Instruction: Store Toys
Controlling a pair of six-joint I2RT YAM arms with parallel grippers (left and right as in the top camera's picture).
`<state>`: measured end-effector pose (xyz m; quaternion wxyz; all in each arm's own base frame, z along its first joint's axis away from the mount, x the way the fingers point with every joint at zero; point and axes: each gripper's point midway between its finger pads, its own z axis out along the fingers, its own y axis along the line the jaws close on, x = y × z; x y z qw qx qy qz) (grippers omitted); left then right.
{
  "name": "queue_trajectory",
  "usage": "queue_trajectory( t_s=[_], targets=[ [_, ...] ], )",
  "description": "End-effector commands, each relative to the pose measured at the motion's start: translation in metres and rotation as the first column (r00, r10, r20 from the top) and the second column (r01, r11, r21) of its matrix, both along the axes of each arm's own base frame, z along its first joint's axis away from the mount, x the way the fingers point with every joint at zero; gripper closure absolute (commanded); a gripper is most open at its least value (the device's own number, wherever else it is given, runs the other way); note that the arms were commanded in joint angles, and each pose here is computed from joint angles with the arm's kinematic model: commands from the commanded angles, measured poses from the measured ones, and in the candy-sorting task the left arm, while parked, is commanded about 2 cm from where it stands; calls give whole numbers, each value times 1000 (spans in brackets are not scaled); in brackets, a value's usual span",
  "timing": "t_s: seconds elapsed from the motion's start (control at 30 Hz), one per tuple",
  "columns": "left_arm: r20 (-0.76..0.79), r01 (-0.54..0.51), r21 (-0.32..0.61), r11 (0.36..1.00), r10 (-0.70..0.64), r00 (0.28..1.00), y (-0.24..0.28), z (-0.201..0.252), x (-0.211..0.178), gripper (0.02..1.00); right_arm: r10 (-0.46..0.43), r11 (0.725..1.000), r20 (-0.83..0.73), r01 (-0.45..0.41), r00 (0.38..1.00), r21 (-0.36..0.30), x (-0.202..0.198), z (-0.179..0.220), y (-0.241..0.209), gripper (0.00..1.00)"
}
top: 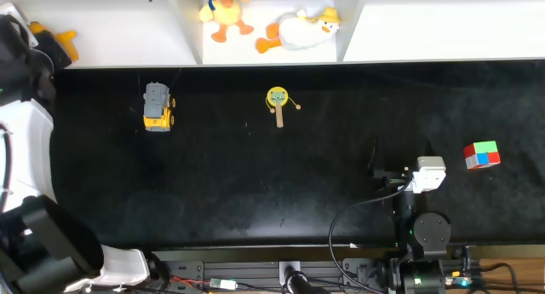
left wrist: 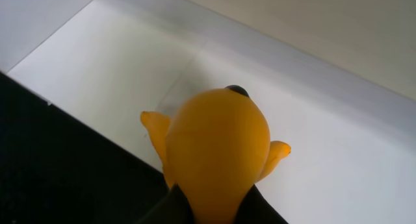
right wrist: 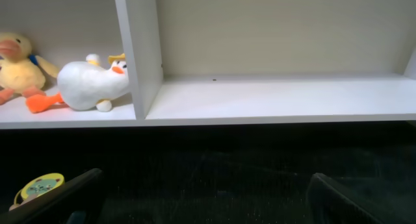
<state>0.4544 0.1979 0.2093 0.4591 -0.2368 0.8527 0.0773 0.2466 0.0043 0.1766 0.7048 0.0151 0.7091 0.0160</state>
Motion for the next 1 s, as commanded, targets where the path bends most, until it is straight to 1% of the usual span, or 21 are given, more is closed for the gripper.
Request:
queue_trajectory(
  t_s=[0.03, 0.13, 0.23, 0.27, 0.33, 0.37, 0.4, 0.43, 0.47, 0.77, 0.9, 1.0],
  targets=[
    [22, 13, -11, 1000, -13, 1000, -3, 0, 14, 895, 11, 1000, 1, -11, 1000, 8, 0, -3, 2, 5],
    [22, 21, -13, 1000, -21, 1000, -6, -3, 17, 871, 11, 1000, 1, -11, 1000, 8, 0, -3, 2, 7],
    [21, 29, -13, 999, -29, 999, -9, -4, 19, 871, 11, 1000, 1, -11, 1000, 8, 0, -3, 2, 7],
    [22, 31, -12, 999, -31, 999, -10, -3, 20, 847, 11, 1000, 0, -11, 1000, 8, 0, -3, 2, 7],
    [27, 32, -9, 999, -32, 999, -10, -2, 21, 713, 11, 1000, 1, -11, 1000, 8, 0, -3, 2, 7],
    [29, 33, -9, 999, -32, 999, -10, -2, 21, 507, 11, 1000, 1, -11, 1000, 8, 0, -3, 2, 5],
    [31, 33, -8, 999, -32, 999, -10, -1, 21, 257, 11, 1000, 1, -11, 1000, 8, 0, -3, 2, 5],
    [34, 33, -7, 999, -32, 999, -10, -1, 21, 40, 11, 1000, 1, -11, 1000, 8, 0, -3, 2, 7],
    [35, 33, -6, 999, -32, 999, -10, 0, 22, 20, 11, 1000, 1, -11, 1000, 8, 0, -3, 2, 7],
    [40, 33, -1, 999, -33, 999, -11, 3, 21, 20, 11, 1000, 1, -11, 1000, 8, 0, -3, 2, 7],
    [52, 30, 17, 999, -31, 998, -11, 15, 16, 20, 11, 1000, 1, -11, 1000, 8, 0, -3, 2, 5],
    [55, 3, 37, 999, -5, 998, -9, 29, 6, 20, 11, 1000, 1, -11, 1000, 8, 0, -3, 2, 5]
  ],
)
